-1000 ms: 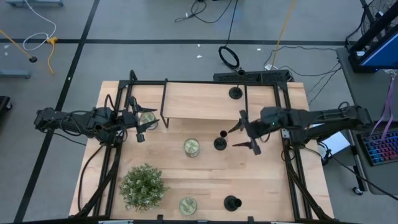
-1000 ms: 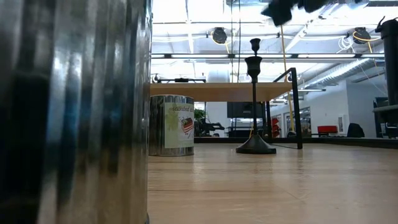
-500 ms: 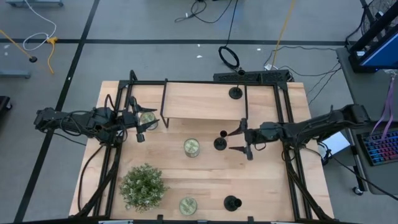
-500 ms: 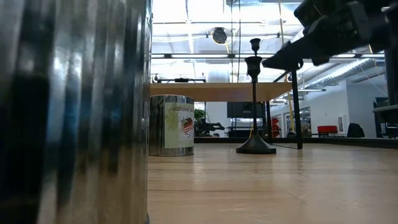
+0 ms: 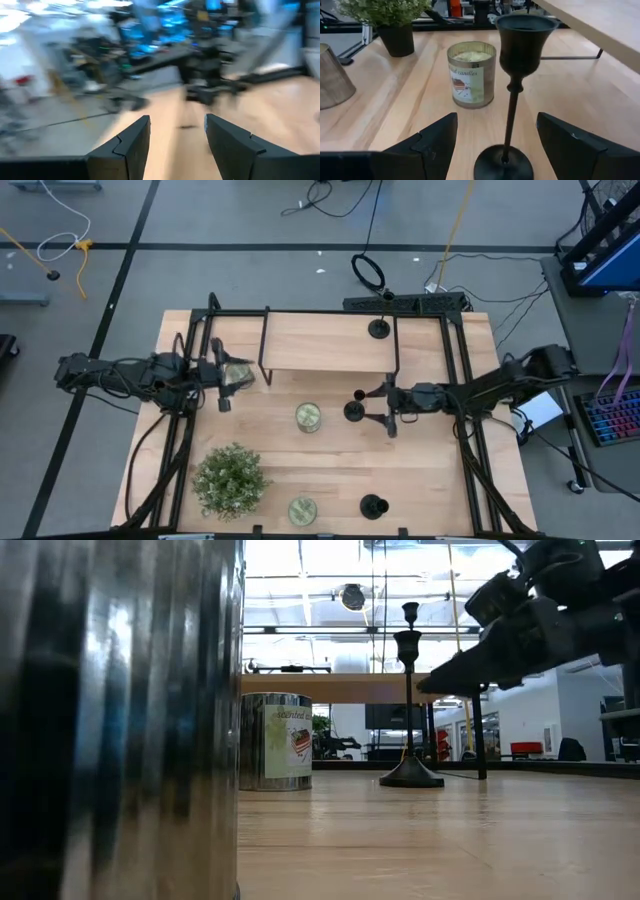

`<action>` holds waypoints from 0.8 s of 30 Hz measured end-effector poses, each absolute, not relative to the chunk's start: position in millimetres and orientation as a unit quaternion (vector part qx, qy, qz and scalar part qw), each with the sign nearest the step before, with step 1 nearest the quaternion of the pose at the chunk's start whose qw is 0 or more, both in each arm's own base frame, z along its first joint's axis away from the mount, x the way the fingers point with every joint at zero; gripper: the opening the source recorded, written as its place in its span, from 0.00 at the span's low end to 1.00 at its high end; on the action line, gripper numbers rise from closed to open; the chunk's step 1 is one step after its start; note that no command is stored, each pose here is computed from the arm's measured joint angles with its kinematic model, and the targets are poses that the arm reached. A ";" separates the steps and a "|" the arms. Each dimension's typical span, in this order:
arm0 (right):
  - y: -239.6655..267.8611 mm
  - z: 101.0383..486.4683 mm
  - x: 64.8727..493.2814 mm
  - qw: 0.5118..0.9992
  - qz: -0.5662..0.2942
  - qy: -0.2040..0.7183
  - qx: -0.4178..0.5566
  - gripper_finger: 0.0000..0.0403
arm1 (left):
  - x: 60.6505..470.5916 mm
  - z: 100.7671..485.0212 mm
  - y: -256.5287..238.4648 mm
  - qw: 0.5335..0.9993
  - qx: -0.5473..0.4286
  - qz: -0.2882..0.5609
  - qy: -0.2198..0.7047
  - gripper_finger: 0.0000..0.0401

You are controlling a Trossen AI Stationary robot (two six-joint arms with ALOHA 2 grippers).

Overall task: Pick & Place candle stick holders
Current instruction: Put the top black candle holder on the shelf

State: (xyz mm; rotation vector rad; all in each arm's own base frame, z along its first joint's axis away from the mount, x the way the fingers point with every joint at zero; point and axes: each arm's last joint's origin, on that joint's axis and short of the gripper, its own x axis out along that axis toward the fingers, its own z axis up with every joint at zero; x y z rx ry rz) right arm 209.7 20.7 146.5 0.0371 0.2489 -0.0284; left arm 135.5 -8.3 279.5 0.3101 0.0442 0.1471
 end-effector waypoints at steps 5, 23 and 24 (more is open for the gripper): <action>20.3 144.8 217.8 0.995 -0.036 0.094 0.019 0.66 | 150.8 263.1 -16.3 0.990 0.108 -0.038 0.079 0.49; 18.3 143.4 239.0 0.992 -0.071 0.100 0.040 0.28 | 179.4 251.4 -17.5 0.983 0.154 -0.008 0.097 0.49; 18.3 143.3 239.0 0.991 -0.071 0.100 0.044 0.23 | 179.5 251.2 -17.5 0.983 0.154 -0.008 0.098 0.49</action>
